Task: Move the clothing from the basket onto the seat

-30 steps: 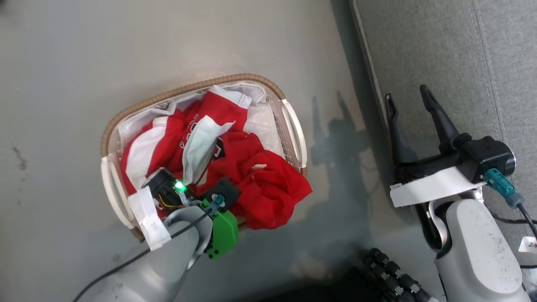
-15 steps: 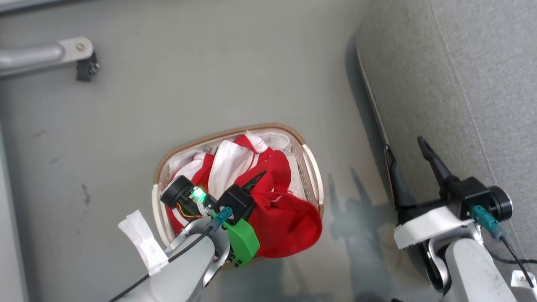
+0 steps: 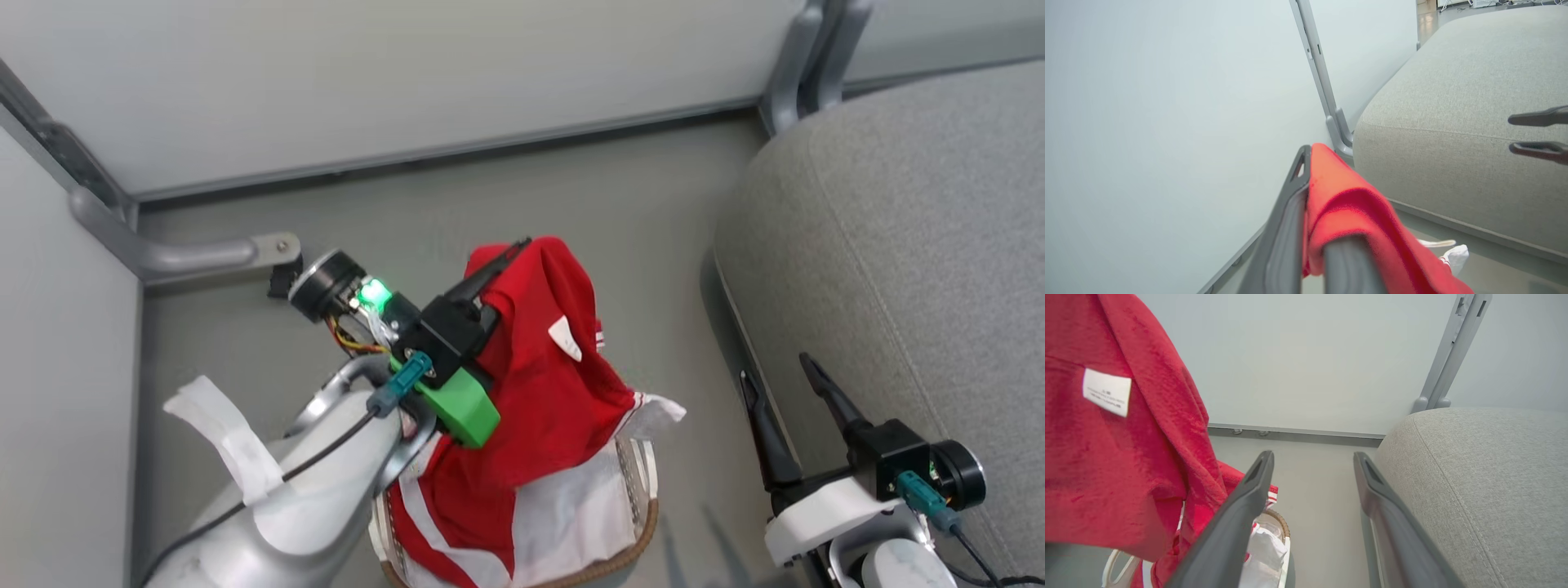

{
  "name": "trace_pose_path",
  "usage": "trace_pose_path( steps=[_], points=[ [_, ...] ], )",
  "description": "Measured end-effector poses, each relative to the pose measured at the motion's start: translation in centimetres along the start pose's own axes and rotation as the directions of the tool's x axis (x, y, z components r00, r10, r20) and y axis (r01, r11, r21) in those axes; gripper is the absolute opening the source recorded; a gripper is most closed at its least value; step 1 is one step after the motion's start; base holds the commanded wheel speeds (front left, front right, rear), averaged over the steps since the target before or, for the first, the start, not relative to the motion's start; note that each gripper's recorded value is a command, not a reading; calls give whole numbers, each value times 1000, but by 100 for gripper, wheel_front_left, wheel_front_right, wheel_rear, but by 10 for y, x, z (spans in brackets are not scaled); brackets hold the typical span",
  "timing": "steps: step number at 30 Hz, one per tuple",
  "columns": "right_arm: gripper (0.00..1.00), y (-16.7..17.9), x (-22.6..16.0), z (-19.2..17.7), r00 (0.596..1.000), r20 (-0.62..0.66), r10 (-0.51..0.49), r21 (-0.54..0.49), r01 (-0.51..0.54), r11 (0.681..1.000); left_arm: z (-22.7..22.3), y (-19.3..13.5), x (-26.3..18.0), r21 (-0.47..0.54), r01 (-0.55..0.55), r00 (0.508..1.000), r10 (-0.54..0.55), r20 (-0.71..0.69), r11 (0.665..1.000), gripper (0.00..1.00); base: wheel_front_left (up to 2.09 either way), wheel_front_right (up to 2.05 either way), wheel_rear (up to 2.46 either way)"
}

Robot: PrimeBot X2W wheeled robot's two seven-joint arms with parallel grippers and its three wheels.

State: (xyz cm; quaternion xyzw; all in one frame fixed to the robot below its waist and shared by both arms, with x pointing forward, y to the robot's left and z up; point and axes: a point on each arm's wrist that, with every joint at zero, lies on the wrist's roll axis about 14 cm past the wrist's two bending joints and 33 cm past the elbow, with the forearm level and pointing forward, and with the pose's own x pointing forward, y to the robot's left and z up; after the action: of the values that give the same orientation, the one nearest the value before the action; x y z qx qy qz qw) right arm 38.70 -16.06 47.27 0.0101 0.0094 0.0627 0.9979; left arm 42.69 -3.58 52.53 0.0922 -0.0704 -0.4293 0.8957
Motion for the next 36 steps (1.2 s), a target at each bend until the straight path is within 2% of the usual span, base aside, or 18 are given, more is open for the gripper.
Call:
trace_pose_path(
  steps=[5,9,13,18,23,31,36],
  points=[
    [100,12,-10,22,997,64,32,-6,-32,999,68,15,-4,169,-8,993,-13,121,986,0,0,0,0],
    [100,23,-13,39,992,113,65,-23,-63,998,114,28,-7,291,-29,982,-28,187,956,0,0,0,0],
    [100,37,-11,52,983,149,110,-44,-105,994,145,33,-7,370,-38,973,-50,225,928,0,0,0,0],
    [100,62,-4,58,969,160,190,-80,-179,981,169,36,-4,422,-43,963,-75,259,905,0,0,0,0],
    [100,90,6,63,945,160,285,-143,-264,954,184,35,-4,446,-43,955,-95,282,894,0,0,0,0],
    [100,99,28,80,927,185,327,-204,-289,935,193,23,-9,459,-27,945,-128,302,888,0,0,0,0],
    [100,108,38,85,909,176,378,-251,-330,910,192,15,-10,465,-6,943,-149,297,886,0,0,0,0]
  ],
)
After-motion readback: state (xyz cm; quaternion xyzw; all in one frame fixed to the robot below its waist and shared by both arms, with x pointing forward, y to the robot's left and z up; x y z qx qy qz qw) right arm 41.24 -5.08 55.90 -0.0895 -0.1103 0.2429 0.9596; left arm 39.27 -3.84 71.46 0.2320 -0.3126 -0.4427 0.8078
